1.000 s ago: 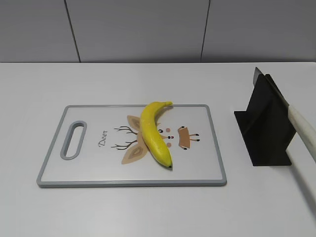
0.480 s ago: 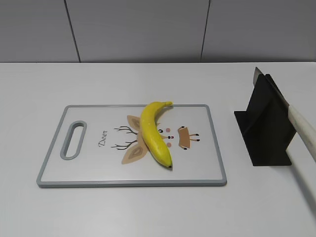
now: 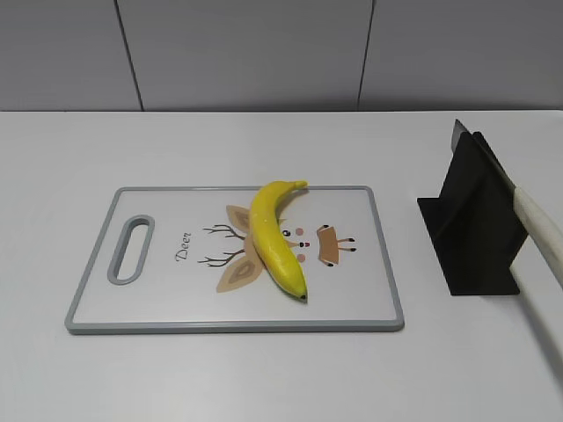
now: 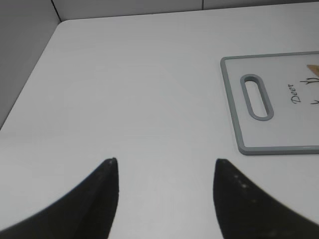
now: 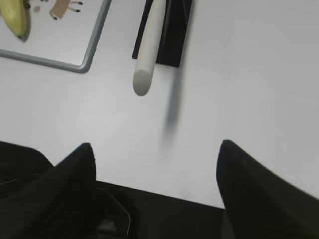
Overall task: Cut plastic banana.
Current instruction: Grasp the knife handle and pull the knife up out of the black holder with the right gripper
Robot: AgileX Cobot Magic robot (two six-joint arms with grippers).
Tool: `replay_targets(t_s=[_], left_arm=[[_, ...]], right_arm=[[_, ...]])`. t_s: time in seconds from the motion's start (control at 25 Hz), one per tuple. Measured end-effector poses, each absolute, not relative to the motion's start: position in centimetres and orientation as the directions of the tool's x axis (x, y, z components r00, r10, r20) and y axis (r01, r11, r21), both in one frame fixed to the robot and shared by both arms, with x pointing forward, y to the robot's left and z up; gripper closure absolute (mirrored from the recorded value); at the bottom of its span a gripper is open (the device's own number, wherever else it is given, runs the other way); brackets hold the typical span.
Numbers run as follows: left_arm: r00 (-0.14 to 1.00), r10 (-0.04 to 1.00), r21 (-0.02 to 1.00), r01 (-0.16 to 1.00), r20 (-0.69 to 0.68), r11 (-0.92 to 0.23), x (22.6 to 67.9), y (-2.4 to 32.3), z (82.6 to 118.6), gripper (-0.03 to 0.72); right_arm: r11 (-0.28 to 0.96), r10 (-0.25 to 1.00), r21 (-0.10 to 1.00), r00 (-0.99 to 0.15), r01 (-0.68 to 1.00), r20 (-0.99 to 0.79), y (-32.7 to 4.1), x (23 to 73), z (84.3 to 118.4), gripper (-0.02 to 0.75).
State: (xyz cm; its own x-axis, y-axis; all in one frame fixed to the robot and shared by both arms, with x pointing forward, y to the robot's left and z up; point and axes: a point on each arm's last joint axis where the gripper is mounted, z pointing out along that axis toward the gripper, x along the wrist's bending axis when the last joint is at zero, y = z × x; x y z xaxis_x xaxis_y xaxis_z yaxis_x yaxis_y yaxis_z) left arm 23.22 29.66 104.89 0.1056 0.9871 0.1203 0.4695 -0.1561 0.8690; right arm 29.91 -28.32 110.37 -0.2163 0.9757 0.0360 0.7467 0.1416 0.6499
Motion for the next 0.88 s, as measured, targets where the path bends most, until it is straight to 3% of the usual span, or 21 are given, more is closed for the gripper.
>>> replay_targets(t_s=[0.48,0.88], left_arm=[[0.106,0.987,0.869,0.470,0.120,-0.156,23.2,29.7,104.9,0.111],[0.106,0.987,0.869,0.470,0.120,-0.156,23.2,29.7,104.9,0.120]], right_arm=[[0.166,0.965,0.476,-0.241,0.864,0.100,-26.8,37.8,111.7,0.152],[0.184,0.967,0.260,-0.222,0.948,0.127,-25.2,44.7,108.6,0.152]])
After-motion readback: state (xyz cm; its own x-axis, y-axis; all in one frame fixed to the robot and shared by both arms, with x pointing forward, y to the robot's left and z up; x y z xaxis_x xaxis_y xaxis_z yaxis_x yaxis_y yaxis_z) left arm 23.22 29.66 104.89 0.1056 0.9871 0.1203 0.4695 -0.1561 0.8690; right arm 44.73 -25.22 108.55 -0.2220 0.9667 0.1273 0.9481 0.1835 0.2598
